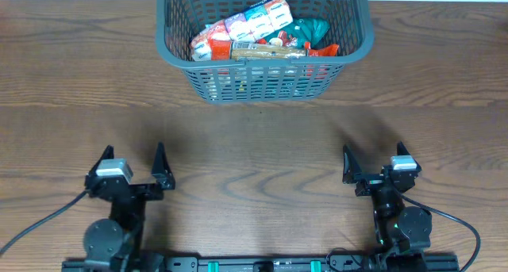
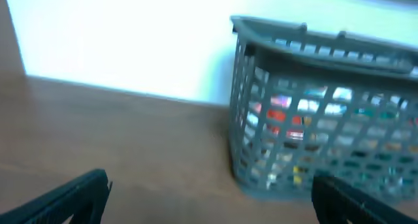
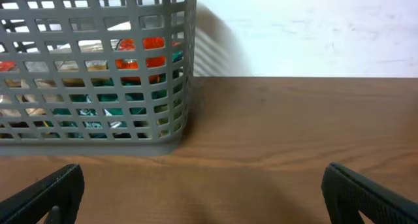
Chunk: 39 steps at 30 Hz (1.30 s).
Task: Pack container
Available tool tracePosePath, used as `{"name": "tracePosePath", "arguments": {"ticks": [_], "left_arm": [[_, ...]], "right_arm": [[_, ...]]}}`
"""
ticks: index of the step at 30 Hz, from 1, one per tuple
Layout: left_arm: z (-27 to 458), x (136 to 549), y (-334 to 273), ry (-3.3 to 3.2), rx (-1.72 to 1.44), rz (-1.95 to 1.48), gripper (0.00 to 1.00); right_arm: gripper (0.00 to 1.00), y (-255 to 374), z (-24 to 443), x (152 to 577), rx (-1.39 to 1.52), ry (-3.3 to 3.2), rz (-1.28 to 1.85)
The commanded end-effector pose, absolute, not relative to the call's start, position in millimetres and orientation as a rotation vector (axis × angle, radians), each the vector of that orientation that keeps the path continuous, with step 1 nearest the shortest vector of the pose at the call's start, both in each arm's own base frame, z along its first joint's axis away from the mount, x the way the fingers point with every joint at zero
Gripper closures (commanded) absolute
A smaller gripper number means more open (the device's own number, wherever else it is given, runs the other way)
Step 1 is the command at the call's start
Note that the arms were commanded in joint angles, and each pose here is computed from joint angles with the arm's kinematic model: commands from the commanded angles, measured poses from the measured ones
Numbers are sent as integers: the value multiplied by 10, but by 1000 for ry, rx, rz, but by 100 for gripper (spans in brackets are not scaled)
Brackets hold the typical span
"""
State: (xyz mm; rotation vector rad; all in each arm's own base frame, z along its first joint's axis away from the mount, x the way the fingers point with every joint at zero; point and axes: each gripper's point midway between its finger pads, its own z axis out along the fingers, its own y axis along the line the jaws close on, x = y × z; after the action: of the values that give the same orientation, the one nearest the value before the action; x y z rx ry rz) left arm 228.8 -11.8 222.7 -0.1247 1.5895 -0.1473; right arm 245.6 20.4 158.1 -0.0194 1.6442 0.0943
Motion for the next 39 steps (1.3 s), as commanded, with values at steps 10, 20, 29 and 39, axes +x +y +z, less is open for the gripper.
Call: {"name": "tracePosePath", "arguments": {"ticks": [10,20,29,39], "left_arm": [[1532,2441,-270,1660,31,-111,1],[1404,2377,-542,1695,245,-186,2],[1433,2336,-667,1665,352,-223,2],[1310,2397,-505,1731,282,-142,1]], "right_arm": [[1,225,1571,2452,-33,1644,95],[1,225,1573,2452,-33,1643,95],[1,225,1571,2452,-33,1644,95],[1,225,1571,2452,-33,1644,95]]}}
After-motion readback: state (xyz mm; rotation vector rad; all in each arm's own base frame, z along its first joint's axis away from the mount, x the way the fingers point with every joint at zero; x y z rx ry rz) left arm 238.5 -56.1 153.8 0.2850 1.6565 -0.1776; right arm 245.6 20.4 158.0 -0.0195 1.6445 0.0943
